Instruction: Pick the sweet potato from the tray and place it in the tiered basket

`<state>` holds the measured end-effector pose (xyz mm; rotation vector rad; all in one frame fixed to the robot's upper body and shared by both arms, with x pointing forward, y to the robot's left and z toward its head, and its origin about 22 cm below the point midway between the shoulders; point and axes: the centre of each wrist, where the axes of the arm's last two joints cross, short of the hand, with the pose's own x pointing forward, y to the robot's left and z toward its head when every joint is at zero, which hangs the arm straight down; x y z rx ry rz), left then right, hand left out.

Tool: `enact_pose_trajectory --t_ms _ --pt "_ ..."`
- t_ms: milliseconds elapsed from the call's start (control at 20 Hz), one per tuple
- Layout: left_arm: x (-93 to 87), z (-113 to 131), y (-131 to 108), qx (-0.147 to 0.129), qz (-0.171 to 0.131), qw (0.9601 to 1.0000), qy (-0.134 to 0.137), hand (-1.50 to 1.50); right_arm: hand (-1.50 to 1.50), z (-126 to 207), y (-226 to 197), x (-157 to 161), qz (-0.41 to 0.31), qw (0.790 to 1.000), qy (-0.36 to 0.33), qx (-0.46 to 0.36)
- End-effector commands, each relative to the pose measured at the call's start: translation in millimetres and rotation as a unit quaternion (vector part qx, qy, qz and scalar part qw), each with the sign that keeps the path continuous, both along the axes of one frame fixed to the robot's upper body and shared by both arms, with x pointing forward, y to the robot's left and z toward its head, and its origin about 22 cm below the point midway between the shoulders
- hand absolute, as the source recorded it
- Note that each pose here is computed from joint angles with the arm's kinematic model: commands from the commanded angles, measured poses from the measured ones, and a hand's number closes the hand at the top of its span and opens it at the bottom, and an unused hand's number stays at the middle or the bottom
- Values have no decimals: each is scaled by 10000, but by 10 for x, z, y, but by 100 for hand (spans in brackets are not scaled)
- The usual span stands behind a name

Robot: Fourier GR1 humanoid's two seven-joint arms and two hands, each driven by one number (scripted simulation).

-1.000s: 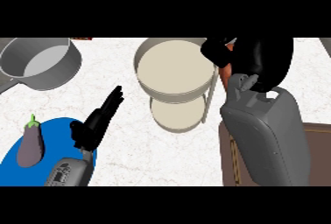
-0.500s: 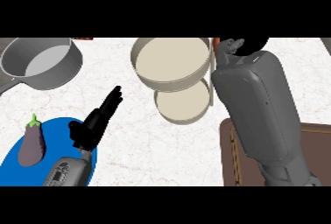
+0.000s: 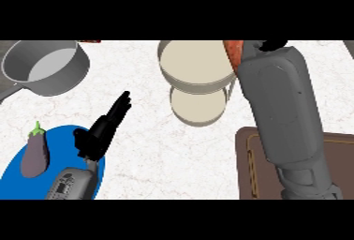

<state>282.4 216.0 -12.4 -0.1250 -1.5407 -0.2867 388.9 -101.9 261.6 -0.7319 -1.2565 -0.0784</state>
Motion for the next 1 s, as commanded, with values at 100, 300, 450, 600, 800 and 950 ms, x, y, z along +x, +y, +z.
enact_pose_trajectory --t_ms 100,300,450,600,800,950 --pt "22 -100 137 43 176 9998 68 0 -150 10 169 -37 -1188 9893 -426 733" --pt "-151 -120 245 40 404 9990 166 0 -150 121 -92 -42 -2163 9726 -834 161" --pt "-171 -216 266 -19 542 9982 261 0 -150 88 -183 -176 -2625 9559 -1320 6" --pt "-231 -210 330 -2 509 9985 199 0 -150 168 -406 -412 -3011 9373 -1753 53" --pt "-269 -197 250 -38 656 9976 202 0 -150 286 -567 -895 -3072 9265 -2166 173" --pt "-334 -205 440 67 710 9971 246 0 -150 217 -757 -1269 -3192 9177 -2354 203"
